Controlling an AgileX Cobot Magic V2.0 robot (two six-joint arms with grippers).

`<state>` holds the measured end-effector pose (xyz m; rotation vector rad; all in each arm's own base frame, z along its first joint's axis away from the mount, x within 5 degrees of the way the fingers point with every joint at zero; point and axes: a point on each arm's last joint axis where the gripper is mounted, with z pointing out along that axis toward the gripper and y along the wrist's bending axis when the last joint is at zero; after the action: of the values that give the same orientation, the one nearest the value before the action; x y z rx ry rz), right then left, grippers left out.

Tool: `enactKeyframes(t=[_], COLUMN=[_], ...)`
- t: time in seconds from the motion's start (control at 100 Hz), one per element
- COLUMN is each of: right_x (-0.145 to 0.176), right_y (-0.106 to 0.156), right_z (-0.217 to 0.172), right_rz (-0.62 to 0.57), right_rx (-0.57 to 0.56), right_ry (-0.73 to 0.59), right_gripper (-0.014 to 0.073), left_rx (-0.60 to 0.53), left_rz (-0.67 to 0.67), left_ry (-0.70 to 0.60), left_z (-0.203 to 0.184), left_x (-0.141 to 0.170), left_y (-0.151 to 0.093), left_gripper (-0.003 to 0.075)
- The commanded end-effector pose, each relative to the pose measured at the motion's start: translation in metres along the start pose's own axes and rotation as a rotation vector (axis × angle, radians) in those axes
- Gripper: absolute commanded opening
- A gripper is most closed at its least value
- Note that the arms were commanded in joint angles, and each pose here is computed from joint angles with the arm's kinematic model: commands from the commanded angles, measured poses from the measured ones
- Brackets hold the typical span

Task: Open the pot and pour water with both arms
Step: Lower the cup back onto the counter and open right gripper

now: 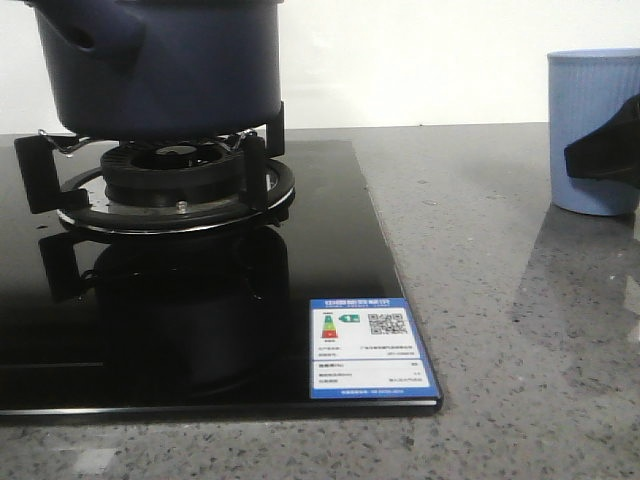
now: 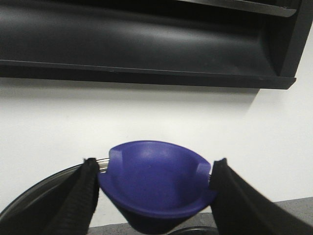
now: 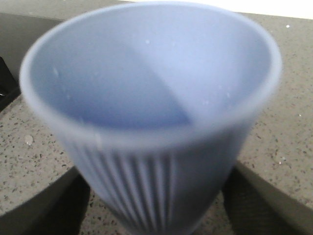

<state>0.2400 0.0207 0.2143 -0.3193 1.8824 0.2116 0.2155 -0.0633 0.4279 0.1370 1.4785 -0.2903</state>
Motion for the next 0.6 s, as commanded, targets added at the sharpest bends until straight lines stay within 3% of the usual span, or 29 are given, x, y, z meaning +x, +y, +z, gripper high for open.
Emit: enactKeyframes(t=[0.0,0.3,0.59], right_x=[-0.017,-0.023,-0.013], right_y=[0.000,0.001,0.013], right_z=[-0.002,-0.009,-0.046], right_rz=[-0.013,0.031,0.079], right_rx=[-0.017,-0.012,0.021], right_ry=[-0.108,-0.127,-0.110], right_gripper=[0.0524,0.0544,0.0544], left_rx=[-0.041,-0.041,-0.041], left_rz=[-0.001,-0.001,-0.001], left_ry=[-0.147,-0.147,-0.147], left_z=[-0.009,-0.009,-0.009], left_x=[-0.027,-0.027,-0.027], left_y=[0.003,0.003,0.003], left_gripper=[0.0377,0.0377,0.0377])
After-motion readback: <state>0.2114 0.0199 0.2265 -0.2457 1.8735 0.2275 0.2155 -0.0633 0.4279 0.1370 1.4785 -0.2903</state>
